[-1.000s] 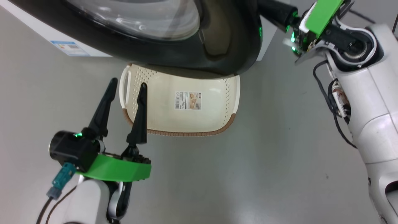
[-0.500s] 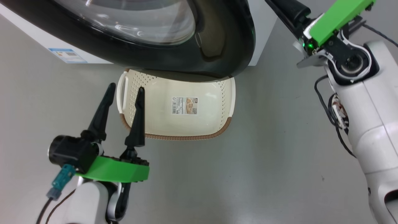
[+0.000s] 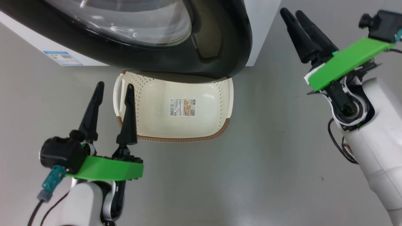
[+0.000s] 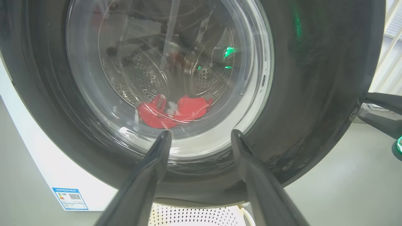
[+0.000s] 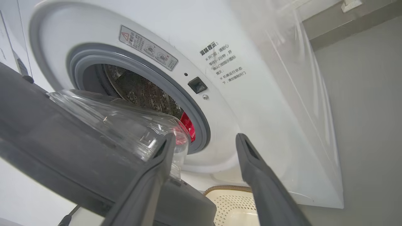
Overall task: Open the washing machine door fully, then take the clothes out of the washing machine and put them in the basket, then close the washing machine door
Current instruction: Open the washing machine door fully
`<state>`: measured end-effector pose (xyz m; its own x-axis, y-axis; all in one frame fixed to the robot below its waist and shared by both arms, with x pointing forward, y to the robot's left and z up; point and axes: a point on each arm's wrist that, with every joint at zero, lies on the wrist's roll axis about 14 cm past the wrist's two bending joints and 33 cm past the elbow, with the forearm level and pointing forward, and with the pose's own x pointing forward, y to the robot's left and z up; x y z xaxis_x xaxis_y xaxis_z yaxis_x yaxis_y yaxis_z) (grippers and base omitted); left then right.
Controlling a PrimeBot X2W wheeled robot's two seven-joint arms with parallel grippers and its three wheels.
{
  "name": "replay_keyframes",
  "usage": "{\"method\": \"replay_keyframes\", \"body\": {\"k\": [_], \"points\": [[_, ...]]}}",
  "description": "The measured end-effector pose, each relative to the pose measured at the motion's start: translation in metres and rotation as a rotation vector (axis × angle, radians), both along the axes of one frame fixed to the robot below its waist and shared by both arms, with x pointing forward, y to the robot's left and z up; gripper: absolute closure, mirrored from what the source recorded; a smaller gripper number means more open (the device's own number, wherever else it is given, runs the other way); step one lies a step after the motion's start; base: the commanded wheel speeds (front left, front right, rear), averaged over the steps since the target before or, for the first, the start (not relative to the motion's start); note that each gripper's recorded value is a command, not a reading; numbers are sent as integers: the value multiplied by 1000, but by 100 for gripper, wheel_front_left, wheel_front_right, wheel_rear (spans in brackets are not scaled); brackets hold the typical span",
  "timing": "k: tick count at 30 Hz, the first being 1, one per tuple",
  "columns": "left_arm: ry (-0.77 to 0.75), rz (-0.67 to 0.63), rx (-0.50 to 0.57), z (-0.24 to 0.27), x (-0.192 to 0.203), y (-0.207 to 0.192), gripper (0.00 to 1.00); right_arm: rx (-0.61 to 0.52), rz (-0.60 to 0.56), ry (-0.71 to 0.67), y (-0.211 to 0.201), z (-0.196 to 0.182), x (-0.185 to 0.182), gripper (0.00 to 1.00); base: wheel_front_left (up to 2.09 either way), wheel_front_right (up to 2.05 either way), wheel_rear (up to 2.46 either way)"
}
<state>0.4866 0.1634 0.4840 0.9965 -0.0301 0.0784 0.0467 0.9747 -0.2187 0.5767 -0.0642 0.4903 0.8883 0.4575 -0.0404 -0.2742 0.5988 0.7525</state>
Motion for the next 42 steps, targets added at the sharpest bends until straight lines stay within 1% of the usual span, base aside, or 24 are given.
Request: {"method": "replay_keyframes", "body": {"k": [2,5,8,13,16,20,26,29,38,42], "points": [[-4,4,0,1,0,1,0,-35,-30,-39,-7,0,-2,0,0,0,0],[-8,1,10,2,1,0,0,-142,-57,-112,-16,-2,-5,0,0,0,0],[-12,5,13,3,2,2,0,-211,-85,-174,-23,-1,-6,0,0,0,0],[-7,1,7,1,-1,1,0,-341,-91,-217,-29,-15,-18,0,0,0,0],[-16,-2,4,4,0,-1,0,-387,-95,-246,-26,-16,-22,0,0,0,0],[-23,-7,9,5,2,-3,0,-428,-130,-315,-27,-5,-27,0,0,0,0],[-40,-28,2,9,4,-7,0,-505,-219,-406,-37,14,-34,0,0,0,0],[-48,-28,3,12,3,-7,0,-540,-230,-409,-39,11,-42,0,0,0,0],[-64,-24,13,19,1,-5,0,-564,-243,-379,-41,-1,-59,0,0,0,0],[-49,-22,14,14,-4,-4,0,-568,-255,-383,-43,0,-63,0,0,0,0]]}}
